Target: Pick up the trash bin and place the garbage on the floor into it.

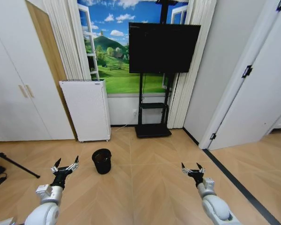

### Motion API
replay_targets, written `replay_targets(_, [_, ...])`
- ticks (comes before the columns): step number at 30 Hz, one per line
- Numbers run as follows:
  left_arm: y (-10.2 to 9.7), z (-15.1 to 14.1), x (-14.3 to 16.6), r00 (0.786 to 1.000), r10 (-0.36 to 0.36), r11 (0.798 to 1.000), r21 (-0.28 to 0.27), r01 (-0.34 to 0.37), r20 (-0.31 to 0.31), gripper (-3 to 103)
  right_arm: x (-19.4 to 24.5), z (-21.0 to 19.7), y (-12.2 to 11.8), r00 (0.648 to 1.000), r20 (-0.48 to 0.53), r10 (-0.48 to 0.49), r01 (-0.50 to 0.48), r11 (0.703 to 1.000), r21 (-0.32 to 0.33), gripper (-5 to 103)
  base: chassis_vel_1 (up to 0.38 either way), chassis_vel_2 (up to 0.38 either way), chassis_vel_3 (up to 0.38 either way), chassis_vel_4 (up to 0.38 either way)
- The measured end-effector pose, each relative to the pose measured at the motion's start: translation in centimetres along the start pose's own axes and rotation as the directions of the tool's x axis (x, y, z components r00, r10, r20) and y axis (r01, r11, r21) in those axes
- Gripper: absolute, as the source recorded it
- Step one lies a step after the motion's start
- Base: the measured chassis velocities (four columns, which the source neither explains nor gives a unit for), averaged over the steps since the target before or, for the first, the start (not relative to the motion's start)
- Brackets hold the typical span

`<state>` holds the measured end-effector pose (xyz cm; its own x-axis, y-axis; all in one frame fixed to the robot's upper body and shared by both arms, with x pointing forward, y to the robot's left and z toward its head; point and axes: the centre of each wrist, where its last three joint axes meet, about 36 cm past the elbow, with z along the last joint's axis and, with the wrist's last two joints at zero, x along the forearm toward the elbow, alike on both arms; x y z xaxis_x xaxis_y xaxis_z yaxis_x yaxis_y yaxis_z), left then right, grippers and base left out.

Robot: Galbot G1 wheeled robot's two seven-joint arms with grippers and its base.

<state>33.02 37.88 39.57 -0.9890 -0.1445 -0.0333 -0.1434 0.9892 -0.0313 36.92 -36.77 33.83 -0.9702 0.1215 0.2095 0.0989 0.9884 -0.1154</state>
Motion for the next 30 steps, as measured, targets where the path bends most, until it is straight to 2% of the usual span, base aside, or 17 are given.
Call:
replay_targets(10, [0.00,0.00,0.01,1.000,0.000,1.000,0.000,0.000,0.000,100,0.01,0.02,0.01,1.000,-0.001,0.000,0.000,1.000,0.000,100,0.269,-0.238,-0.296,0.247])
replay_targets(23, [0.00,0.00,-0.01,1.000,0.000,1.000,0.000,0.000,0.000,100,0.00,0.00,0.00,1.000,0.000,0.000,0.000,1.000,0.000,100,-0.032,0.027,0.029,-0.034])
replay_targets(30, [0.00,0.00,0.00,1.000,0.000,1.000,0.000,0.000,0.000,100,0.00,0.00,0.00,1.000,0.000,0.000,0.000,1.000,0.000,100,0.075,-0.084,-0.065,0.068])
